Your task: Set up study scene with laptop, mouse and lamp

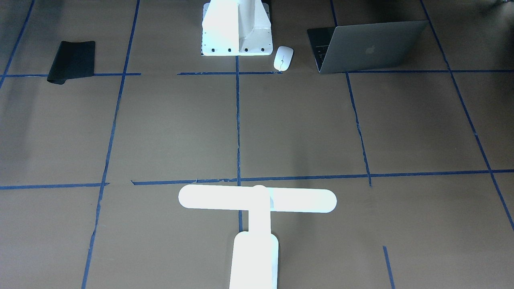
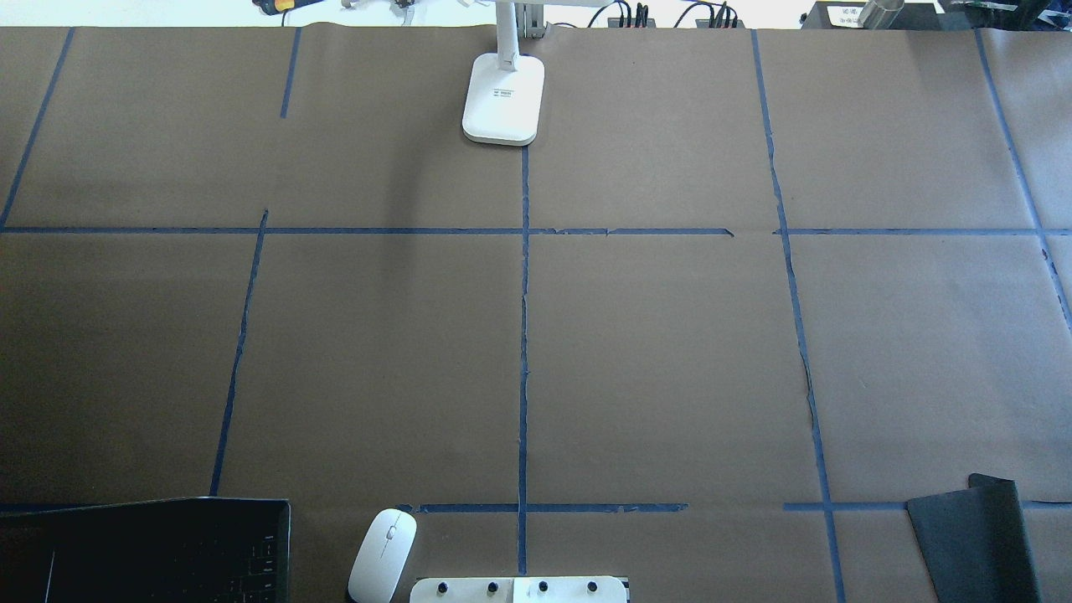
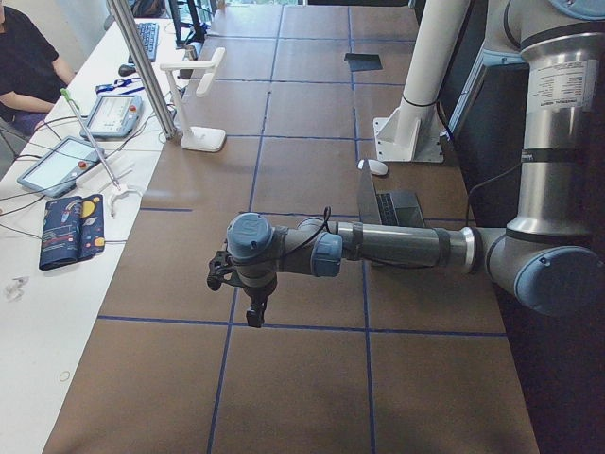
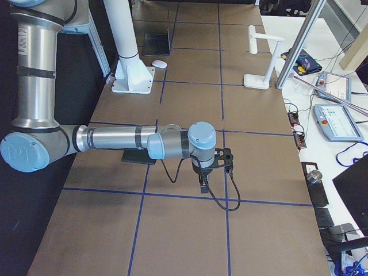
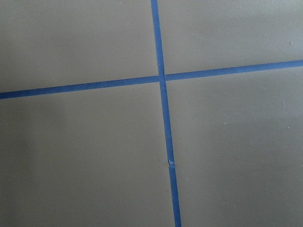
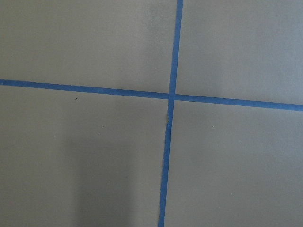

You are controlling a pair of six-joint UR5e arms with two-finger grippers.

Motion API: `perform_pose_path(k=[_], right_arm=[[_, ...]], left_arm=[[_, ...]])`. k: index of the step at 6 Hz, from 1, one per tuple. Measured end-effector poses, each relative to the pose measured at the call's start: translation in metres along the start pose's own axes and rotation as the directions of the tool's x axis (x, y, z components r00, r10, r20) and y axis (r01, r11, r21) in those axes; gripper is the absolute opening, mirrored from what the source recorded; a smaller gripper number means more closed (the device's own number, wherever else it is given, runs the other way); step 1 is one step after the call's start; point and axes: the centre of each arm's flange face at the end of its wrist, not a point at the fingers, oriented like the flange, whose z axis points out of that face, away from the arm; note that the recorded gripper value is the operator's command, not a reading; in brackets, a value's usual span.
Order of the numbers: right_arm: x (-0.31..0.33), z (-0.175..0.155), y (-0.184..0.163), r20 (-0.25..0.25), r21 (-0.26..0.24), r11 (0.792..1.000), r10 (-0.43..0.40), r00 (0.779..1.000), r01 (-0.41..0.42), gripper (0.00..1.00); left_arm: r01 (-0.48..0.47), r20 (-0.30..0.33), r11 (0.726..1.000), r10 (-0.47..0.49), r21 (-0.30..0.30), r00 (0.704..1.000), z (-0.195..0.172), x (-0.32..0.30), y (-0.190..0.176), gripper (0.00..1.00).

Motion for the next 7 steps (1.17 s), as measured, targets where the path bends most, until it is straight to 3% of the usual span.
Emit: perform_pose_path(k=[4, 6, 7], right_arm=[[-0.002, -0.001, 0.0, 0.003, 0.002, 1.0, -0.012, 1.0, 0.012, 1.0], [-0.009, 0.001, -0.004, 0.007, -0.001, 1.0, -0.029, 1.0, 0.029, 1.0], [-0.011, 0.002, -0.005, 0.007, -0.002, 1.0, -0.03, 1.0, 0.03, 1.0]], left_arm=[[-0.124, 0.003, 0.986, 0.125, 0.112, 0.992, -0.017, 0.021, -0.018, 1.0], [-0.29, 0.019, 0.934, 0.292, 0.208, 0.956, -0.021, 0.062, -0.031, 1.0], [-0.393, 0.018, 0.888, 0.4, 0.238, 0.916, -0.02, 0.103, -0.035, 1.0]])
